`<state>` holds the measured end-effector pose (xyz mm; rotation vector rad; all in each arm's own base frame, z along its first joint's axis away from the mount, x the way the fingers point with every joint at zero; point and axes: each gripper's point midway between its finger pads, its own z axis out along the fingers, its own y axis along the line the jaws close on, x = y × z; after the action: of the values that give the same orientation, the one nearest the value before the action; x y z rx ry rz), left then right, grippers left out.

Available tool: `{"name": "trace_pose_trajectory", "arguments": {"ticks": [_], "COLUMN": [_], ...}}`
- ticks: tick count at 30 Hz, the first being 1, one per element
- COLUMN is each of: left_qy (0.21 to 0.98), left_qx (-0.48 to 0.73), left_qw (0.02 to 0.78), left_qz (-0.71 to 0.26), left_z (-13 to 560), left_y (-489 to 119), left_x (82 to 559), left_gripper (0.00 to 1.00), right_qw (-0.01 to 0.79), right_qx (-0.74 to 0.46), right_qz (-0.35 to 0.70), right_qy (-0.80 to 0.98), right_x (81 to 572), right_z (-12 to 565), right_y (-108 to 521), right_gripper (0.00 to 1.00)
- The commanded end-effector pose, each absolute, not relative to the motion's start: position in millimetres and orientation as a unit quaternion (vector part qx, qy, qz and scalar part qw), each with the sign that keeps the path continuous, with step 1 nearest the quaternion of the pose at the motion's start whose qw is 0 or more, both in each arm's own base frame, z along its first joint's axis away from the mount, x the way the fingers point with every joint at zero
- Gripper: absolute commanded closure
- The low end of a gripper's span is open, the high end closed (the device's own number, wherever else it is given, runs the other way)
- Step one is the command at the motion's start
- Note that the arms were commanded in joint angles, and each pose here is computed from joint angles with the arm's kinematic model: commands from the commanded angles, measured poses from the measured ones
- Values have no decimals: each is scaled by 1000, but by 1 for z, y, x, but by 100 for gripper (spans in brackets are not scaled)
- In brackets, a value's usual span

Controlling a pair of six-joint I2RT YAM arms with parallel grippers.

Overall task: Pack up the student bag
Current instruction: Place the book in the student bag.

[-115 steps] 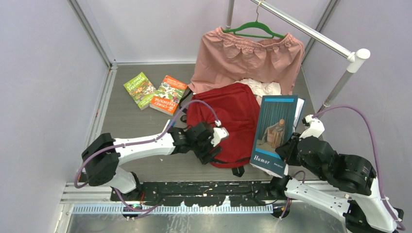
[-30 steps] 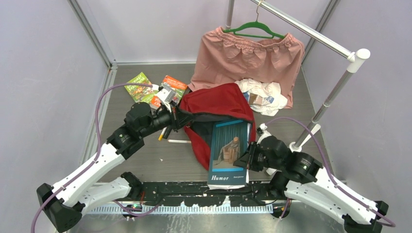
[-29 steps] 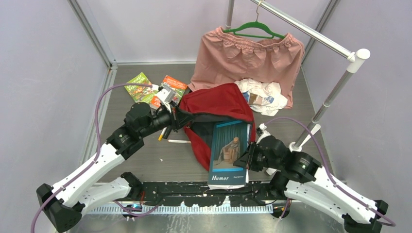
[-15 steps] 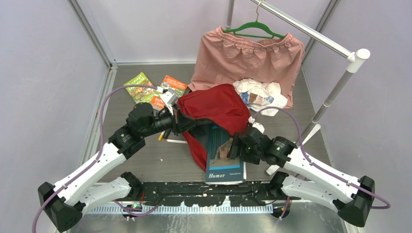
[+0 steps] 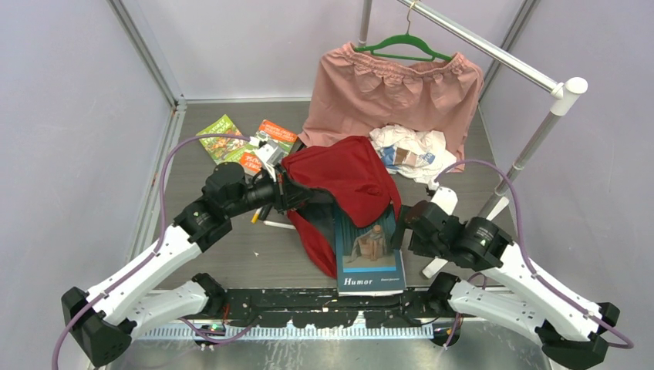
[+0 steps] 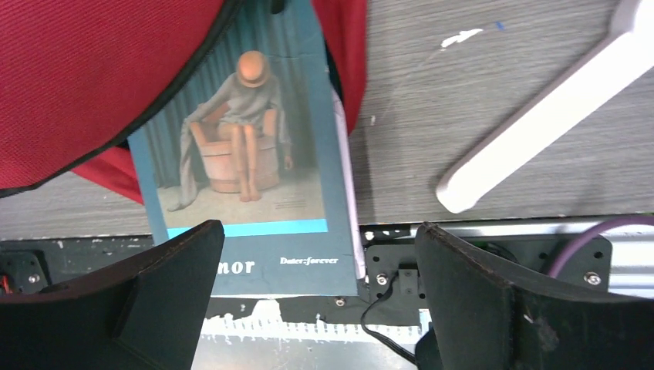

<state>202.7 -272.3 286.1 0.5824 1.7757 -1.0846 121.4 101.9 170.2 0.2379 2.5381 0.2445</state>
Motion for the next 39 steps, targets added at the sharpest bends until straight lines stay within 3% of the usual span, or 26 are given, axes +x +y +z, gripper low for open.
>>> {"name": "trace_pose_trajectory", "arguments": {"ticks": [1, 11, 15, 20, 23, 28, 35, 37, 39], "left_qy": [683, 686, 684, 685, 681, 677, 678, 677, 675], "left_qx": [244, 260, 264, 262, 266, 273, 275, 276, 278], "left_qw": [513, 497, 491, 476, 463, 458, 450, 450, 449], "left_qz": [-459, -464, -471, -486, -501, -507, -512, -514, -516], "left_z": [329, 331, 332, 327, 328, 331, 329, 330, 331], "left_y": [-276, -281, -284, -292, -297, -301, -304, -304, -303], "left_x": [206, 203, 201, 201, 198, 195, 192, 190, 188], "left_gripper": [100, 100, 100, 100, 100, 100, 100, 100, 100], "right_qw": [306, 194, 147, 84, 100, 150, 186, 181, 174], "right_qx": [140, 190, 186, 203, 216, 215, 180, 168, 154], "right_qz": [68, 144, 155, 281, 346, 358, 304, 312, 336], "right_qy": [939, 952, 959, 934, 908, 896, 917, 917, 913], "right_x": [120, 88, 69, 60, 72, 88, 106, 106, 104], "right_z": [172, 113, 93, 78, 83, 96, 99, 100, 105], "right_y": [80, 112, 117, 166, 184, 184, 182, 189, 198], "right_gripper": [0, 16, 15, 9, 9, 18, 80, 94, 99]}}
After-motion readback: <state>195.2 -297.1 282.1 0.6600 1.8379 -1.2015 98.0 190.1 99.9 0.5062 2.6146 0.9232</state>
